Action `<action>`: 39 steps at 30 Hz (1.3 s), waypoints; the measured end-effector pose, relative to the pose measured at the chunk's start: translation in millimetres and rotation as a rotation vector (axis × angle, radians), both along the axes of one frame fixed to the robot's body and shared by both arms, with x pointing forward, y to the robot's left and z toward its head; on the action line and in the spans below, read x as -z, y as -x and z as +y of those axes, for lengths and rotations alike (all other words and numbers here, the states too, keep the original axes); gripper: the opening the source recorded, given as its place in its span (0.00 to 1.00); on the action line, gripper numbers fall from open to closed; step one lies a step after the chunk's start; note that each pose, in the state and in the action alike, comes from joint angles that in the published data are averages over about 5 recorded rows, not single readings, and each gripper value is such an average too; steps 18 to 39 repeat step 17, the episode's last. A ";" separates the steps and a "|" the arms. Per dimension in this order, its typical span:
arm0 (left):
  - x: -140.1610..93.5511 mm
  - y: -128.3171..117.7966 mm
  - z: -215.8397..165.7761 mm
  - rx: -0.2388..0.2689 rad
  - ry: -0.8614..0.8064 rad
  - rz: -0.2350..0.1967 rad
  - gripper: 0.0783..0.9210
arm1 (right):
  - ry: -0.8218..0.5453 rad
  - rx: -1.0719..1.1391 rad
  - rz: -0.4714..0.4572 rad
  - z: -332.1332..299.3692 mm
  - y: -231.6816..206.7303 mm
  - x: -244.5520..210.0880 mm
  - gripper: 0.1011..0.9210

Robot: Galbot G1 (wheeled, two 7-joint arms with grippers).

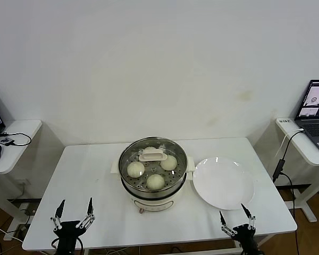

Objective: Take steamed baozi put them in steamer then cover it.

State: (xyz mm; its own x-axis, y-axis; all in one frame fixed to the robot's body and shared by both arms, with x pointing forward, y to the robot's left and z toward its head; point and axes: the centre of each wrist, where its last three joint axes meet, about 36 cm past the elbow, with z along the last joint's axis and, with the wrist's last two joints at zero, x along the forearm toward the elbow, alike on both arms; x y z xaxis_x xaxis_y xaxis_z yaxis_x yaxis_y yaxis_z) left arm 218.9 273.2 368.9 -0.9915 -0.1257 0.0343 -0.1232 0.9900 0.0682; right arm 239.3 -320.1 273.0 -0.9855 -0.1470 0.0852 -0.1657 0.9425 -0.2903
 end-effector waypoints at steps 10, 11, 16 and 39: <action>16.6 7.9 10.9 -0.023 0.052 0.008 0.88 | -0.044 -0.011 0.019 11.1 6.5 -12.7 0.88; 17.7 8.7 11.3 -0.023 0.054 0.009 0.88 | -0.047 -0.012 0.020 12.1 6.8 -13.8 0.88; 24.0 12.8 13.4 -0.022 0.055 0.017 0.88 | -0.058 -0.011 0.022 15.3 8.7 -17.6 0.88; 24.7 13.2 13.7 -0.022 0.055 0.018 0.88 | -0.059 -0.011 0.022 15.5 9.0 -17.9 0.88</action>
